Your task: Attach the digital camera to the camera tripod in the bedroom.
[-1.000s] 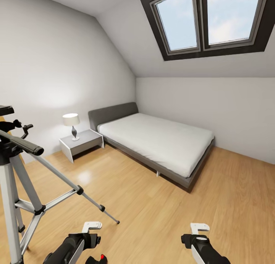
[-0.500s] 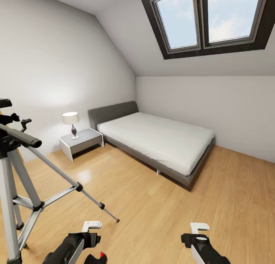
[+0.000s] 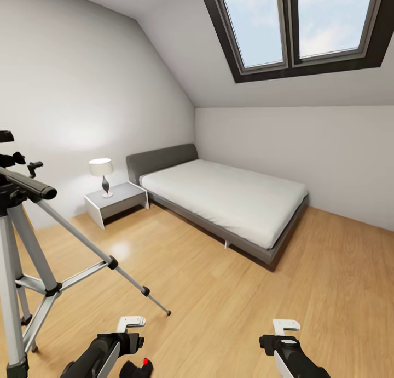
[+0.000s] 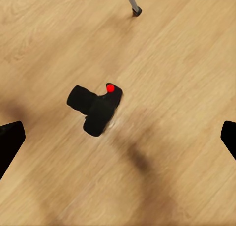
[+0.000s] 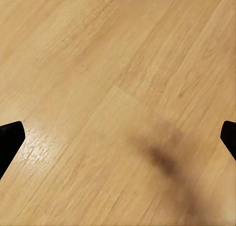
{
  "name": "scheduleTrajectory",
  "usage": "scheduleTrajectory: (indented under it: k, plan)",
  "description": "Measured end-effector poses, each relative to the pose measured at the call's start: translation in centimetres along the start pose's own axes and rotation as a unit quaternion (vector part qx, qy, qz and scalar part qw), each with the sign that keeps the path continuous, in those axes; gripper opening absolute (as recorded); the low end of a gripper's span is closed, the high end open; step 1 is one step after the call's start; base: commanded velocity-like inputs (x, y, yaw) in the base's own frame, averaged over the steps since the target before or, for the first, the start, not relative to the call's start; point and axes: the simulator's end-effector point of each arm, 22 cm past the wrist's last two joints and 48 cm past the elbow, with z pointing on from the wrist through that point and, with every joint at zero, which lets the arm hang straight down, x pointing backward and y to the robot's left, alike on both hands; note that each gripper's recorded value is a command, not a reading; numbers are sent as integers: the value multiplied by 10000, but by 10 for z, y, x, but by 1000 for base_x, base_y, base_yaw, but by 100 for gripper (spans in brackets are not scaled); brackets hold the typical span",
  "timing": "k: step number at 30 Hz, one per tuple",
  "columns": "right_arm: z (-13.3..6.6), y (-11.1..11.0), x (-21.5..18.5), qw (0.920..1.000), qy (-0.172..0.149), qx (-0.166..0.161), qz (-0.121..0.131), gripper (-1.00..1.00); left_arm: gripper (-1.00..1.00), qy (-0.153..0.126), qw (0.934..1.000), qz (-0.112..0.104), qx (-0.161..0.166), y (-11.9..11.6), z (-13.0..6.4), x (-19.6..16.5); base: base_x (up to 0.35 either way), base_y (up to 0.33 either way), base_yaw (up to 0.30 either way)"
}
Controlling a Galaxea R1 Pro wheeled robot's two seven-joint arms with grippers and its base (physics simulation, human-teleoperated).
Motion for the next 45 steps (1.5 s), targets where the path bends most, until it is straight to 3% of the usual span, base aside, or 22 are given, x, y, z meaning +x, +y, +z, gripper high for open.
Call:
scheduleTrajectory:
  k: [45]
  plan:
    - [65,9,63,10000,6,25,14,100,100,7,10000,-21,-26,4,71,57,0,0,0]
